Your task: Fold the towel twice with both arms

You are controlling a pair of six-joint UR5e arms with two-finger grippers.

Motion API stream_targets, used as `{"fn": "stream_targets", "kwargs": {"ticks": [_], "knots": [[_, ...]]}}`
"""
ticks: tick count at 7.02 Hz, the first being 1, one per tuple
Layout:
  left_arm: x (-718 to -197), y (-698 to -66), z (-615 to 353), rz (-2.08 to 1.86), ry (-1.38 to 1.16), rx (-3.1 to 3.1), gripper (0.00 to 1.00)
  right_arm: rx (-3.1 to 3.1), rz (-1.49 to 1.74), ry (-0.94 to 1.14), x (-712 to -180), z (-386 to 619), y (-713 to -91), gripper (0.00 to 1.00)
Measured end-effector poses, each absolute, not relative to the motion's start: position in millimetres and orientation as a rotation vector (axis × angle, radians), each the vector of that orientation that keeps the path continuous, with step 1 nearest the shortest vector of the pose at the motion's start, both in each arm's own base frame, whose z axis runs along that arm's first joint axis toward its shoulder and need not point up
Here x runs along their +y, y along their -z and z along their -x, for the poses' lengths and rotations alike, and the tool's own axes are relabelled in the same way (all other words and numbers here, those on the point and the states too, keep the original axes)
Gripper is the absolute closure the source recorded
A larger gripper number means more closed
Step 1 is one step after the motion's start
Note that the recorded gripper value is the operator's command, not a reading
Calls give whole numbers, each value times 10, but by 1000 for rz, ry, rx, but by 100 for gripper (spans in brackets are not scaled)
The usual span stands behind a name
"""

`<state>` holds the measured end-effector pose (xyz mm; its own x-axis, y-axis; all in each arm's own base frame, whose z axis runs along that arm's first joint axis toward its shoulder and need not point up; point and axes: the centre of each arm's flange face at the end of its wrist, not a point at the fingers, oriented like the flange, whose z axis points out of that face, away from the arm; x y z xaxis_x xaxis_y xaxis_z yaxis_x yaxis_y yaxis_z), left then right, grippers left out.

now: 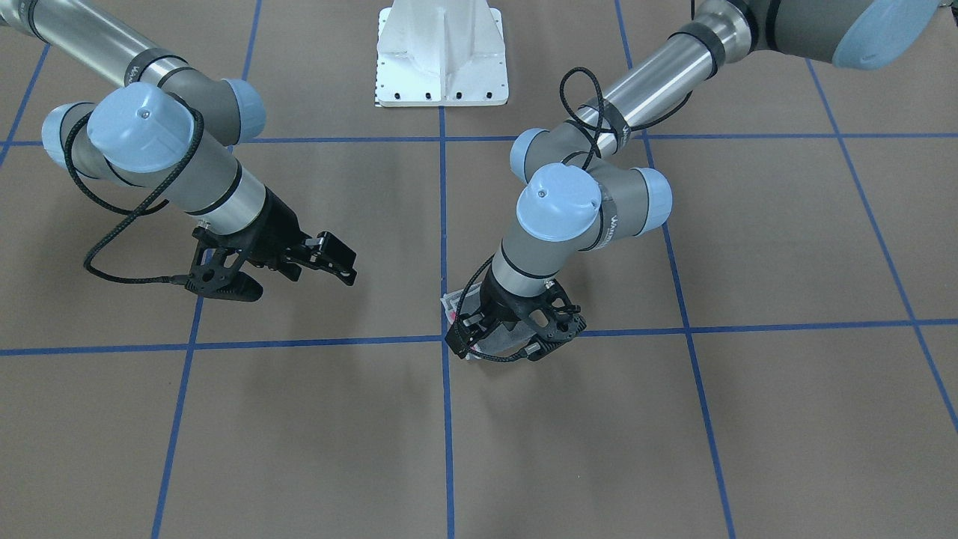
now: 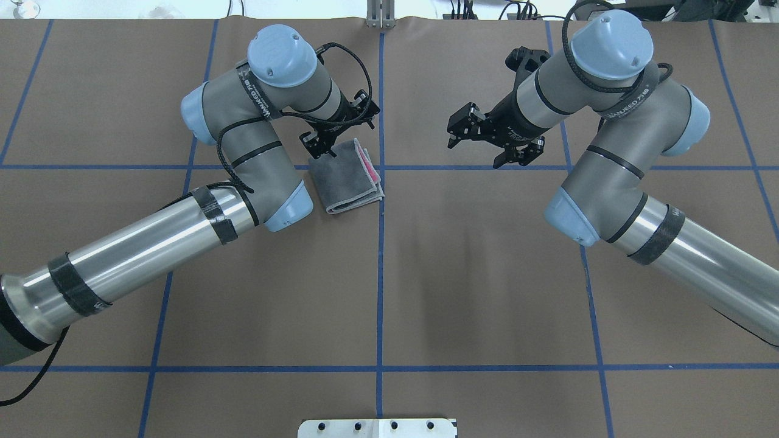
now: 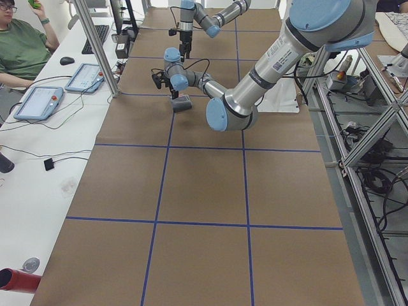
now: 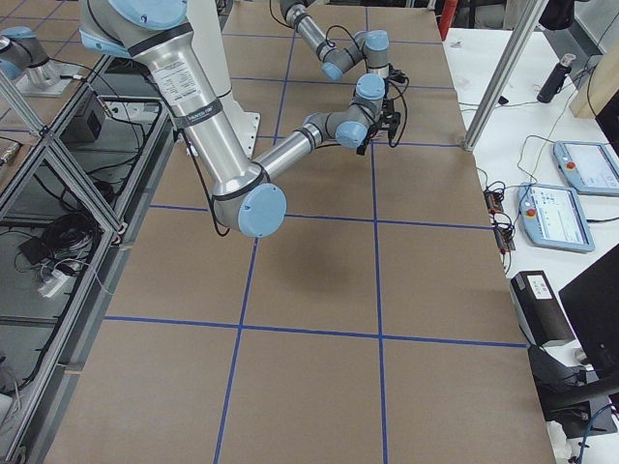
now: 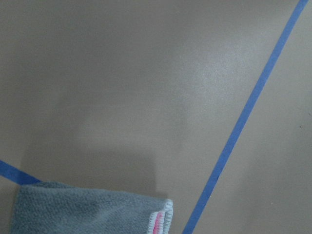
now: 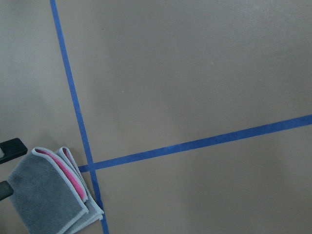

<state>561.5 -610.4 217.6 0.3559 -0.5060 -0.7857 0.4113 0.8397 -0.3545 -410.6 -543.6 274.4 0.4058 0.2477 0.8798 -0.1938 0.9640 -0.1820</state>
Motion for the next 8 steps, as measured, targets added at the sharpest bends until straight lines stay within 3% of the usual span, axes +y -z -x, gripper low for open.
{"fn": "stream_targets", "kwargs": {"ticks": [5, 8], "knots": [[-6200, -2564, -5727, 100, 607, 1005, 0, -1121, 54, -277, -5433, 4115, -2731, 0], [-6245, -2384, -5649, 87, 616, 1033, 0, -1119, 52, -274, -5432, 4110, -2749, 0]]}}
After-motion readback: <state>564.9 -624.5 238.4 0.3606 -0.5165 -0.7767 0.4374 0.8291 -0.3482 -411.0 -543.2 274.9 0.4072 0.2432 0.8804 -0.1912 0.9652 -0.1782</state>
